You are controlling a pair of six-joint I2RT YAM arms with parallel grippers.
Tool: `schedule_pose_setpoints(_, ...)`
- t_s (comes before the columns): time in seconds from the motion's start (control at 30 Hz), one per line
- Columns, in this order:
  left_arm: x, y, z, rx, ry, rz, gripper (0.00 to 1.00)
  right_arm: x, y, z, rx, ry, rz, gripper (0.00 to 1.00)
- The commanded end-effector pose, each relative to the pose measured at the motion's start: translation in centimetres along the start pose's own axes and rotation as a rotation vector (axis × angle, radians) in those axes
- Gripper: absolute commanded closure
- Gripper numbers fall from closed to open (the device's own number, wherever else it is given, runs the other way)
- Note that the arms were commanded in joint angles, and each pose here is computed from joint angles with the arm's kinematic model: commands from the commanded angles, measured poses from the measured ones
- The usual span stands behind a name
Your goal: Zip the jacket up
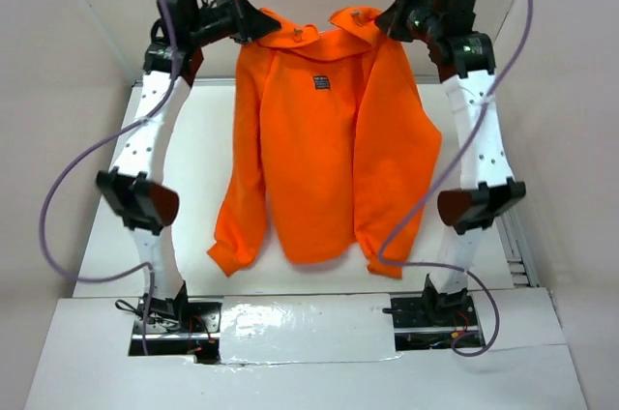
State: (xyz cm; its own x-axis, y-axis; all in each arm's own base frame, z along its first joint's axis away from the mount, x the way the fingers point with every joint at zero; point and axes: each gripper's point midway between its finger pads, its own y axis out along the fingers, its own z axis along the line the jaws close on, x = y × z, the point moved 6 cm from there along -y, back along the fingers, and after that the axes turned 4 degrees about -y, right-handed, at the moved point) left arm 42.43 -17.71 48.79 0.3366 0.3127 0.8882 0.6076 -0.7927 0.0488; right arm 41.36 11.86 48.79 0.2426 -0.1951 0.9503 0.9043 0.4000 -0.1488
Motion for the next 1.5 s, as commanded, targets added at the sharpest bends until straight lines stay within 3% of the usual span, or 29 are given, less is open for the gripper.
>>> schedule_pose_setpoints(0.0, 5.1, -0.7, -2.6, -0.141, 0.196, -0.133, 1.00, 9.6, -4.0, 3.0, 0.158, -0.120, -0.380, 1.00)
schedule_pose_setpoints(0.13, 8.1, -2.8, -6.1, -0.185, 0.341, -0.254, 1.00, 13.8, -8.2, 3.6, 0.202, -0.154, -0.591, 1.00)
schedule_pose_setpoints(0.2, 9.1, -4.9, -8.8, -0.195, 0.398, -0.291, 1.00, 14.5, -11.2, 4.7, 0.214, -0.213, -0.624, 1.00)
schedule_pose_setpoints(0.27, 9.3, -6.7, -10.9, -0.213, 0.454, -0.306, 1.00, 13.9, -13.0, 5.7, 0.233, -0.233, -0.600, 1.00)
schedule_pose_setpoints(0.4, 6.3, -8.0, -10.3, -0.101, 0.424, -0.311, 1.00, 7.8, -11.9, 5.5, 0.228, -0.235, -0.381, 1.00)
schedule_pose_setpoints(0.43, 2.9, -7.2, -7.5, -0.051, 0.353, -0.236, 1.00, 6.1, -11.3, 5.1, 0.199, -0.209, -0.337, 1.00)
schedule_pose_setpoints(0.47, 2.2, -8.4, -8.1, -0.034, 0.361, -0.244, 1.00, 2.0, -10.5, 4.2, 0.187, -0.175, -0.235, 1.00)
schedule_pose_setpoints(0.5, -1.7, -7.9, -5.5, 0.007, 0.291, -0.164, 1.00, 0.5, -10.1, 4.5, 0.216, -0.171, -0.235, 1.00)
schedule_pose_setpoints(0.53, -3.4, -8.1, -5.0, 0.025, 0.261, -0.142, 1.00, -4.9, -8.0, 3.0, 0.177, -0.107, -0.107, 1.00)
schedule_pose_setpoints(0.57, -4.6, -9.2, -5.7, 0.025, 0.247, -0.133, 1.00, -6.2, -9.0, 3.2, 0.168, -0.094, -0.104, 1.00)
schedule_pose_setpoints(0.6, -9.0, -9.2, -3.5, 0.065, 0.160, -0.047, 1.00, -10.5, -8.0, 2.6, 0.138, -0.058, -0.013, 1.00)
schedule_pose_setpoints(0.67, -12.5, -10.7, -4.0, 0.082, 0.045, 0.003, 1.00, -13.5, -8.7, 1.9, 0.055, 0.018, 0.039, 1.00)
schedule_pose_setpoints(0.7, -16.8, -11.3, -2.3, 0.127, -0.047, 0.077, 1.00, -17.4, -8.5, 1.4, 0.036, 0.039, 0.136, 1.00)
schedule_pose_setpoints(0.77, -20.0, -12.9, -3.4, 0.143, -0.158, 0.115, 1.00, -20.9, -9.6, 1.3, -0.011, 0.088, 0.218, 1.00)
schedule_pose_setpoints(0.8, -24.3, -14.2, -2.2, 0.231, -0.271, 0.207, 1.00, -23.2, -10.2, 1.2, -0.029, 0.100, 0.281, 1.00)
schedule_pose_setpoints(0.87, -27.3, -16.2, -3.8, 0.239, -0.392, 0.256, 1.00, -29.2, -12.3, 1.9, -0.053, 0.140, 0.426, 0.89)
schedule_pose_setpoints(0.9, -30.3, -17.7, -4.5, 0.243, -0.468, 0.318, 1.00, -32.2, -13.4, 2.3, -0.043, 0.137, 0.510, 0.79)
schedule_pose_setpoints(0.93, -31.6, -18.5, -4.9, 0.252, -0.507, 0.358, 0.93, -33.0, -14.4, 2.7, -0.046, 0.173, 0.531, 0.64)
schedule_pose_setpoints(1.0, -34.8, -20.7, -5.9, 0.327, -0.620, 0.476, 0.75, -35.6, -16.2, 3.2, -0.034, 0.185, 0.623, 0.60)
schedule_pose_setpoints(1.03, -35.8, -21.5, -6.2, 0.345, -0.648, 0.515, 0.34, -35.7, -17.0, 3.6, -0.022, 0.208, 0.631, 0.52)
schedule_pose_setpoints(1.07, -36.1, -22.0, -6.6, 0.342, -0.654, 0.532, 0.01, -36.1, -17.3, 3.7, -0.015, 0.208, 0.640, 0.48)
schedule_pose_setpoints(1.2, -34.6, -22.6, -8.0, 0.371, -0.635, 0.504, 0.01, -33.3, -17.2, 4.3, 0.000, 0.167, 0.574, 0.10)
schedule_pose_setpoints(1.33, -28.9, -20.0, -7.7, 0.411, -0.489, 0.358, 0.01, -29.2, -14.3, 3.7, -0.113, 0.106, 0.451, 0.02)
schedule_pose_setpoints(1.47, -26.9, -15.0, -5.2, 0.433, -0.402, 0.364, 0.01, -27.0, -9.4, 3.5, -0.126, 0.119, 0.445, 0.00)
